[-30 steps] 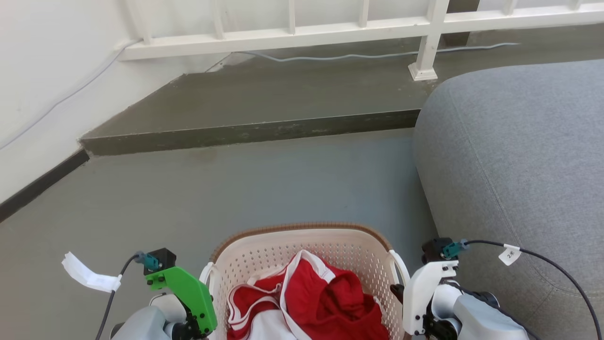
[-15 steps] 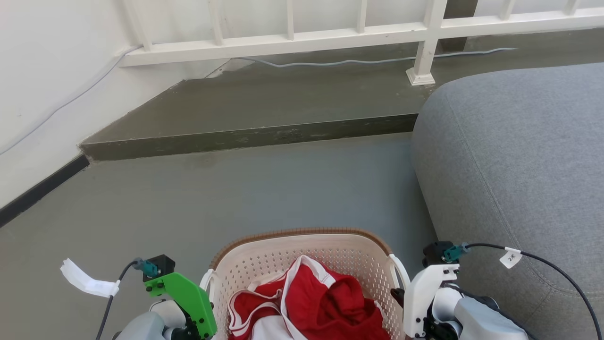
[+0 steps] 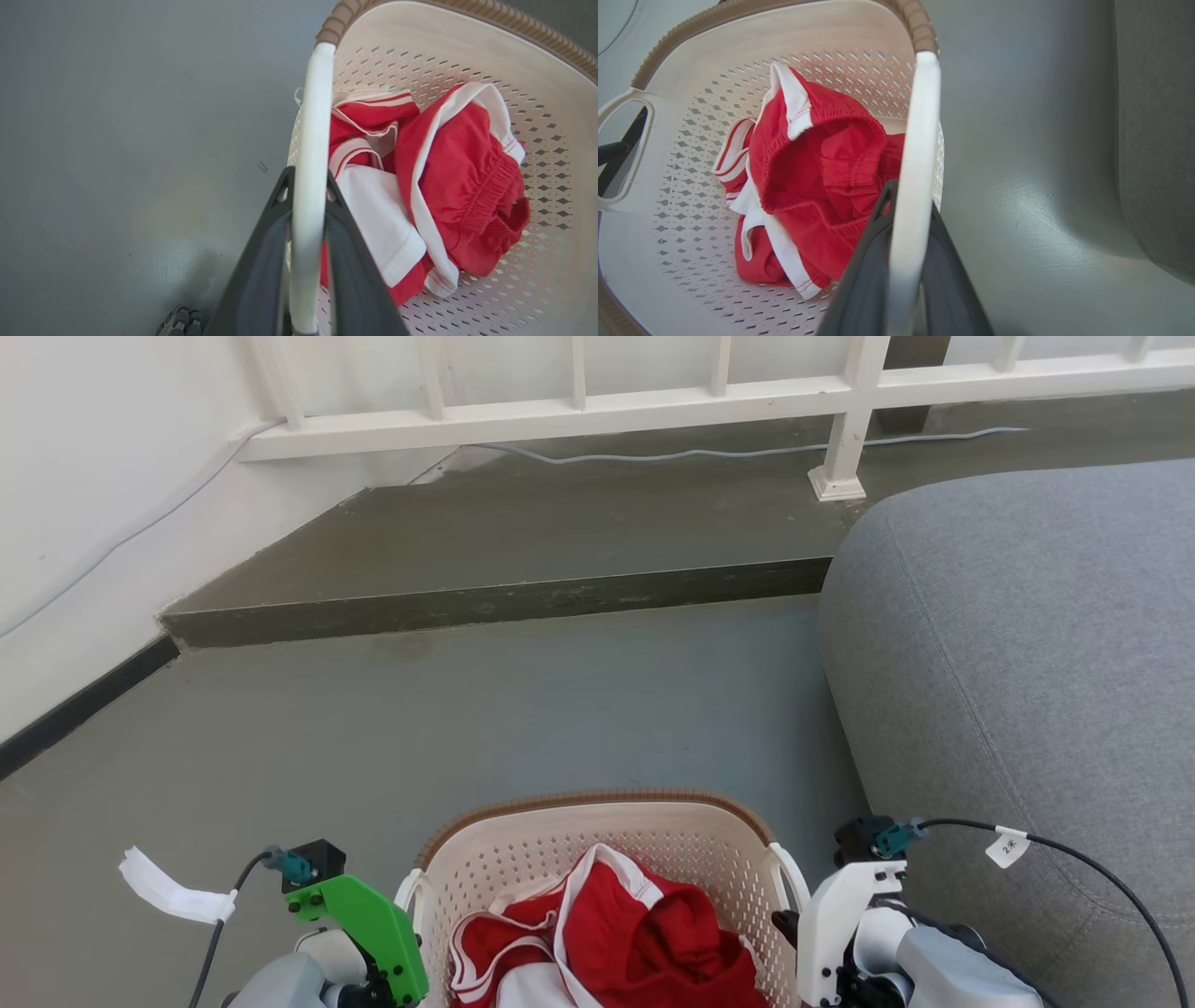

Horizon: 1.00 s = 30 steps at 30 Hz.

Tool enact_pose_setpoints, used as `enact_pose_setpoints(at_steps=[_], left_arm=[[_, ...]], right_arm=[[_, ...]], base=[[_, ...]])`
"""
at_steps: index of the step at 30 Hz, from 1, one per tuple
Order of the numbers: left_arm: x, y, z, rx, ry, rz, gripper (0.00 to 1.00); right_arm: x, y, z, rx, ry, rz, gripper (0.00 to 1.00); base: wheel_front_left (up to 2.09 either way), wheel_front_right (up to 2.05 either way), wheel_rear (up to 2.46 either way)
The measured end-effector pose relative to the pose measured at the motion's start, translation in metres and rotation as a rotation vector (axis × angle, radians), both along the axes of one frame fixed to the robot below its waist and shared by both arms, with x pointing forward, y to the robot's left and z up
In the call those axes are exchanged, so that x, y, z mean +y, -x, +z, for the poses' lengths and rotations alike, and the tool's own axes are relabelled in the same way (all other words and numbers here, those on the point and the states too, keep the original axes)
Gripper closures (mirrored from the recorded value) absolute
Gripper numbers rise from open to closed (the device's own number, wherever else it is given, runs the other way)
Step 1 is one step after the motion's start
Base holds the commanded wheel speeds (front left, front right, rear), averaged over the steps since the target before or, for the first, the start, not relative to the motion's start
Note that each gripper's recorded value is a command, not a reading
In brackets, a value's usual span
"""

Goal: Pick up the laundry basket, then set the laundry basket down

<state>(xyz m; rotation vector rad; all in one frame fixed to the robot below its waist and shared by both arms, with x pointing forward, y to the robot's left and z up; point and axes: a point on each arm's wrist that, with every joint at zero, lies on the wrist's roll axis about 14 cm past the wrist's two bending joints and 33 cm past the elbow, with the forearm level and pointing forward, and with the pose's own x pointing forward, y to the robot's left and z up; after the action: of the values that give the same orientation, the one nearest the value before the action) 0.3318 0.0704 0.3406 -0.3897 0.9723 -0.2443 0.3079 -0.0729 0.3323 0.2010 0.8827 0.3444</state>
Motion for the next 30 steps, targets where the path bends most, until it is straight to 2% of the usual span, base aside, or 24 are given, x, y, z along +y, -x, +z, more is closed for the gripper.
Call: enact_pose_setpoints(at_steps=[30], left_arm=[[0.0023,-0.0011,-0.0089,0.009,-0.002,0.014,1.00]], right_arm=[[0.0019,-0.0010,-0.0075,0.036,-0.004,0.003,1.00]], base=[[0.00,0.00,0.00]])
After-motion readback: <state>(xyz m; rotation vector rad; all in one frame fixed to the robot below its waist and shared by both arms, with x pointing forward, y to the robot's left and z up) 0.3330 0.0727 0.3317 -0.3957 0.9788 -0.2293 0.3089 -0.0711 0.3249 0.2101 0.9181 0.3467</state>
